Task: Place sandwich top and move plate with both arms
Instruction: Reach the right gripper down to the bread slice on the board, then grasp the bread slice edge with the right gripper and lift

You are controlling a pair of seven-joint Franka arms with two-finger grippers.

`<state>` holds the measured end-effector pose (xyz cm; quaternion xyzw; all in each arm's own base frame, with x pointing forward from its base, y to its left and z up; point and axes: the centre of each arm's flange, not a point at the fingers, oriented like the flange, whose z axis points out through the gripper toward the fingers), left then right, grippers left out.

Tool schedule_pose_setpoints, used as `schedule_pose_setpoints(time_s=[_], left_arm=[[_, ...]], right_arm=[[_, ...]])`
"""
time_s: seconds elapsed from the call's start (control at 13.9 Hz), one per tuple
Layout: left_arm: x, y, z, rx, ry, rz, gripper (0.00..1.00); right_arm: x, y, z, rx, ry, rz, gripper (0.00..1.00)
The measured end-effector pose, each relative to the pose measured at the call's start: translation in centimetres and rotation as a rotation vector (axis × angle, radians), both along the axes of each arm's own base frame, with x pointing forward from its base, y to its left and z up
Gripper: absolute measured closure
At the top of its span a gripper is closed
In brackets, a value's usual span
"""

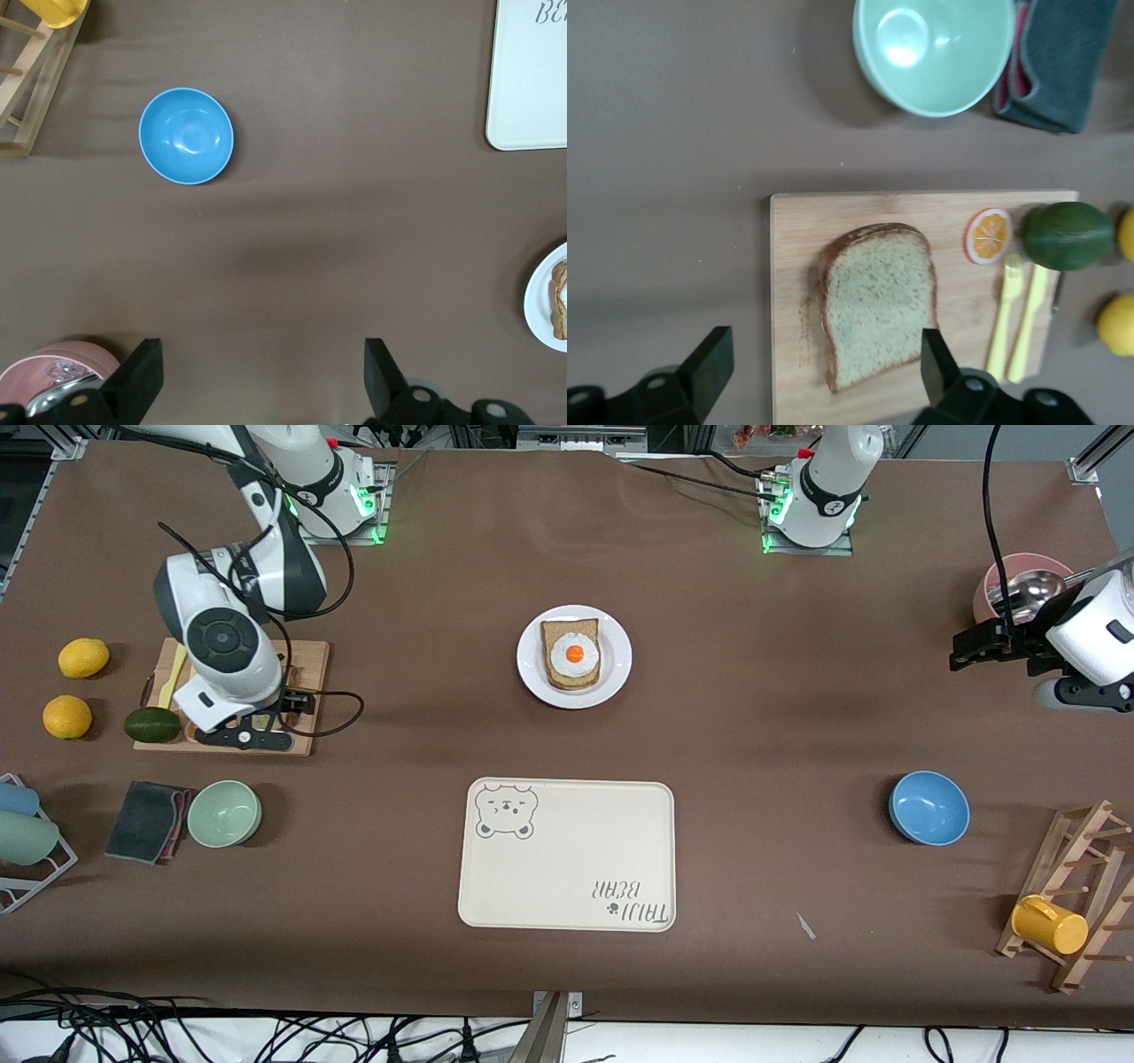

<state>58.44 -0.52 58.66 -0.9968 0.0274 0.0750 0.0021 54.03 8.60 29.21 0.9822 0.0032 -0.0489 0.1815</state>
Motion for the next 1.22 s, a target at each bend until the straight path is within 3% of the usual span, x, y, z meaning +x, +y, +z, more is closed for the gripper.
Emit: schedule_pose_setpoints(time_s=[0.22,0.36,0.65,0.86,0.93,1.01,1.15,1.22], left_arm=[[-0.1,0.0,0.5,0.000,-0.011,0.000,0.00],[-0.1,0.0,0.8,-0.001,-0.016,-0.001,0.00],[-0.2,-0.2,1.0,-0.001,-0.020,-0.004,0.00],[-0.5,0.0,2.2,-0.003,-0.051,-0.002,0.00],[-0.6,0.0,2.6,-0.005,-0.060,-0.002,0.00],[-0.7,0.0,2.9,-0.007,-0.067,-0.002,0.00],[-0.7,0.0,3.0,-0.008,-0.075,-0.002,0.00],[-0.6,0.0,3.1,-0.008,-0.078,-0.002,0.00]], right_arm=[[-1.1,-2.3,-4.1,0.041,-0.035,-0.006,0.12],[-1.3,-3.9,-6.7,0.041,-0.030,-0.018,0.12],[-1.5,-4.7,-9.4,0.038,-0.008,-0.022,0.23],[-1.4,-4.7,-9.4,0.039,-0.011,-0.022,0.47],[-1.4,-4.7,-9.4,0.040,-0.013,-0.021,0.47],[-1.4,-4.7,-9.4,0.041,-0.015,-0.022,0.55],[-1.3,-4.7,-9.4,0.041,-0.024,-0.033,0.79],[-1.3,-4.7,-9.4,0.042,-0.026,-0.037,0.81]])
